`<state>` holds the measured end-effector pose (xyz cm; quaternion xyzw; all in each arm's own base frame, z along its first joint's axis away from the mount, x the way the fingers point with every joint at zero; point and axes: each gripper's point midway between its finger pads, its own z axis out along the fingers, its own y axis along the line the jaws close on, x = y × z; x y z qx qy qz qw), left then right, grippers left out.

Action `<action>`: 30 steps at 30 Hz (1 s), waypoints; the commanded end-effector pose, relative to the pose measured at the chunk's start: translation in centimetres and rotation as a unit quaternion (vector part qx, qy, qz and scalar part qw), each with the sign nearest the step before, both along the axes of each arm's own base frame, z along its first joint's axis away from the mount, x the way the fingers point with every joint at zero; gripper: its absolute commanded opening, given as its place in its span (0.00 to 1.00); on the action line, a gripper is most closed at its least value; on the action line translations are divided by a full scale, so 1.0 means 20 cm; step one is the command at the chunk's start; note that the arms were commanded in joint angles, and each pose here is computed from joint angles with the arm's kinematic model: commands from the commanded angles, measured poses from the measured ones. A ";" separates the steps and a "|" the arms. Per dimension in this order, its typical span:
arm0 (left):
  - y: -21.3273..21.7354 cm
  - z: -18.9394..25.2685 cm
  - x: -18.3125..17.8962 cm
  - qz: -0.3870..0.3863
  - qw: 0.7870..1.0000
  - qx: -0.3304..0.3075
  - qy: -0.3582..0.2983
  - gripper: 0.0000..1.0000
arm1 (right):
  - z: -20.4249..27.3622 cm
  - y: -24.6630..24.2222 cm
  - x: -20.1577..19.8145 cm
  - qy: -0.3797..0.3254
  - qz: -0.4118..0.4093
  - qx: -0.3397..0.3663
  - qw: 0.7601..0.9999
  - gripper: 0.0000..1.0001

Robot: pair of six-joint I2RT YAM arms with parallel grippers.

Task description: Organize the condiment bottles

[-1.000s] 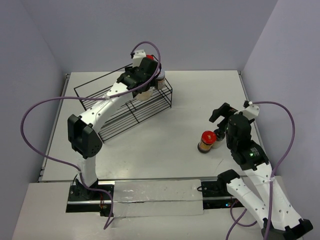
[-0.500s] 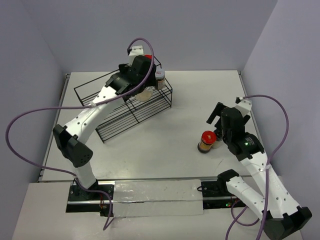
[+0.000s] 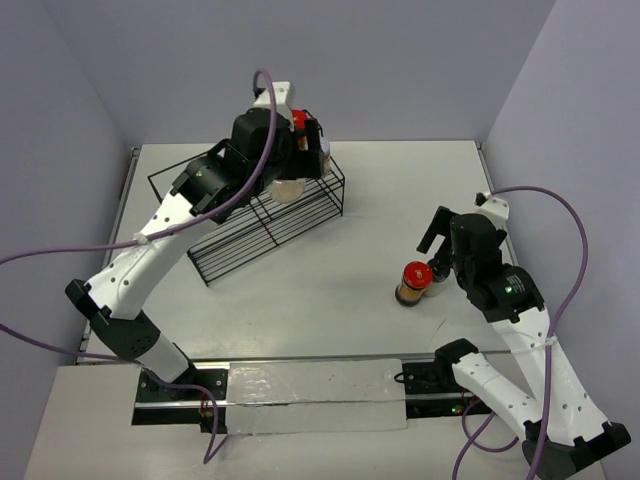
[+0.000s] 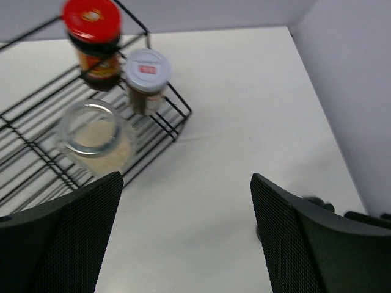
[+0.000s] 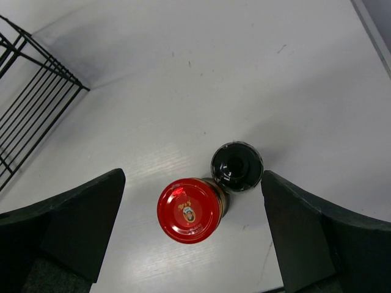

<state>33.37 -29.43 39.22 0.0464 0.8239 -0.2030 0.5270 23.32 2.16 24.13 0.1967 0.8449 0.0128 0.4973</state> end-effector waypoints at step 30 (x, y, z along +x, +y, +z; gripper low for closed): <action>-0.26 -0.21 -0.09 -0.049 0.998 -0.006 0.044 0.93 | -0.51 0.18 -0.09 0.182 0.047 0.026 0.982 0.98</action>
